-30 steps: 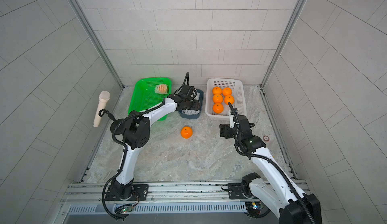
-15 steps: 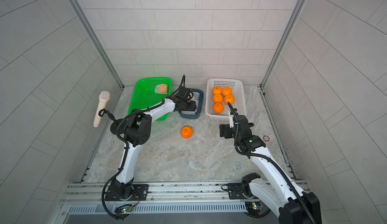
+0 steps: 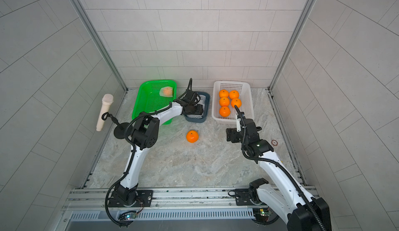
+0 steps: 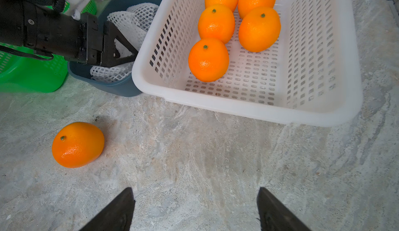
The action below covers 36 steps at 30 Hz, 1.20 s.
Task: Remove foam nets from oranges
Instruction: Place the foam net into the storage box.
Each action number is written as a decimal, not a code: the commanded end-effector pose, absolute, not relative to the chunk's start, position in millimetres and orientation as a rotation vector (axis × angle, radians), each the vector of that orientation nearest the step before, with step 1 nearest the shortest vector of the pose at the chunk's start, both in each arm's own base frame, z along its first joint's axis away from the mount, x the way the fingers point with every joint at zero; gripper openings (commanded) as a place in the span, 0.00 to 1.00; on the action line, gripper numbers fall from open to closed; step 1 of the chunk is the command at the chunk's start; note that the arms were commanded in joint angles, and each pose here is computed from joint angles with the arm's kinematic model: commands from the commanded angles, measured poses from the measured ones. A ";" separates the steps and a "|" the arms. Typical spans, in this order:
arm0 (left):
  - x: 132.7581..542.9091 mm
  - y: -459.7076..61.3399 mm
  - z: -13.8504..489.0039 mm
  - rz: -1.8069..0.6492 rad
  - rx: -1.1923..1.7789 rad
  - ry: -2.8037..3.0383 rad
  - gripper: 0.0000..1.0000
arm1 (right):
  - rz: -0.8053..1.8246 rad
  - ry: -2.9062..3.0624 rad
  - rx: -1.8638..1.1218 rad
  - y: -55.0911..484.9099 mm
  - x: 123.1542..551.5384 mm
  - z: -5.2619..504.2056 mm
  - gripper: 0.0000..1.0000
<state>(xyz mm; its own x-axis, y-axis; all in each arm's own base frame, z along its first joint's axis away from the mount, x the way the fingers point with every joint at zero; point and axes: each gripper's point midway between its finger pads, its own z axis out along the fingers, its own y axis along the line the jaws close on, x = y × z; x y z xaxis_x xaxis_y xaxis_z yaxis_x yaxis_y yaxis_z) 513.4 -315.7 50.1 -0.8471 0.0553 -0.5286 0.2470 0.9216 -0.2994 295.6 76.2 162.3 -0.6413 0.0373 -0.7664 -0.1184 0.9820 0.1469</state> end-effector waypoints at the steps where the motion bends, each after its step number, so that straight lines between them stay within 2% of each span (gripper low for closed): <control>1: 503.4 -305.8 8.4 -0.436 0.197 2.661 0.63 | 0.219 2.252 -0.045 73.7 296.5 162.4 0.90; 36: 493.7 -308.6 113.4 -0.383 0.274 2.477 0.66 | 0.228 2.237 -0.041 73.0 292.3 166.9 0.90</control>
